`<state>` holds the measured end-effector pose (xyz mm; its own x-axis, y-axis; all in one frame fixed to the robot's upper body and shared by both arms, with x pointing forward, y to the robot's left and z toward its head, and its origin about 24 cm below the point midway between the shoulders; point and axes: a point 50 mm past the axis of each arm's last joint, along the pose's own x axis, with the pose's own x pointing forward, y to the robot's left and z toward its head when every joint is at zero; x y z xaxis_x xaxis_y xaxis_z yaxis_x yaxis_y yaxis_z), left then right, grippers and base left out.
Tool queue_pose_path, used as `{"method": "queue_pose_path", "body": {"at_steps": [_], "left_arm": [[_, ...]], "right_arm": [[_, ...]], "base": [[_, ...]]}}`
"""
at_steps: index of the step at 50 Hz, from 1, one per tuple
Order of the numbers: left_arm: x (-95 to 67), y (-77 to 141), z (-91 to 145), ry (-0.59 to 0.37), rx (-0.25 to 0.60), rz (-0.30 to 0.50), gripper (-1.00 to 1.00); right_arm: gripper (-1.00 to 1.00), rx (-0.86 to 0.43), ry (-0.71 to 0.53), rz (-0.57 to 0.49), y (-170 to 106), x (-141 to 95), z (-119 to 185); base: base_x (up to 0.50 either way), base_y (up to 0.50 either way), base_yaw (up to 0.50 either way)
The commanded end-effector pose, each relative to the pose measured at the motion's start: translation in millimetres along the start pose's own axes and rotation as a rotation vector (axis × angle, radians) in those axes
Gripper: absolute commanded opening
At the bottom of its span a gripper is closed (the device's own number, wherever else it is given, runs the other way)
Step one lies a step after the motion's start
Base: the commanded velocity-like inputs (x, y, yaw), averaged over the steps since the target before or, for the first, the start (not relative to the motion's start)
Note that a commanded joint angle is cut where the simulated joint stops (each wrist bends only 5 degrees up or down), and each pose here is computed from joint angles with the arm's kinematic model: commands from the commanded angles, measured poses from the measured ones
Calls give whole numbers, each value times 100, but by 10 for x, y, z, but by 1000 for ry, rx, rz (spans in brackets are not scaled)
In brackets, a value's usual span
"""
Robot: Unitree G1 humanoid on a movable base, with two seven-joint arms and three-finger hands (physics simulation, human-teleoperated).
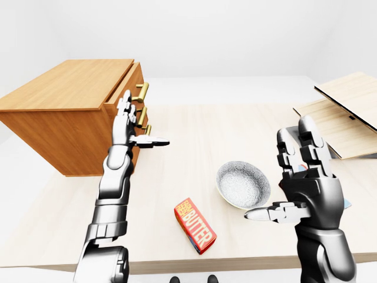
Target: Close the top drawer of the cabinet and put the bowl on top of it.
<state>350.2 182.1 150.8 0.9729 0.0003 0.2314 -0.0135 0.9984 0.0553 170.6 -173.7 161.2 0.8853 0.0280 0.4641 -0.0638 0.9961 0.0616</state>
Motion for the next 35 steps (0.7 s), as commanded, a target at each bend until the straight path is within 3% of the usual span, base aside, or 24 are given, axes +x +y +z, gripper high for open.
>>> {"method": "queue_pose_path", "body": {"at_steps": [1, 10, 35], "left_arm": [[7, 73, -75, 35, -3, 38, 100], [35, 138, -172, 87, 28, 90, 100], [79, 305, -225, 128, -4, 141, 100]], "right_arm": [[100, 2, 12, 2, 8, 0, -27], [100, 3, 18, 2, 8, 4, -42], [100, -2, 1, 4, 16, 15, -10]], "base": [[0, 0, 0], [0, 0, 0], [0, 0, 0]]}}
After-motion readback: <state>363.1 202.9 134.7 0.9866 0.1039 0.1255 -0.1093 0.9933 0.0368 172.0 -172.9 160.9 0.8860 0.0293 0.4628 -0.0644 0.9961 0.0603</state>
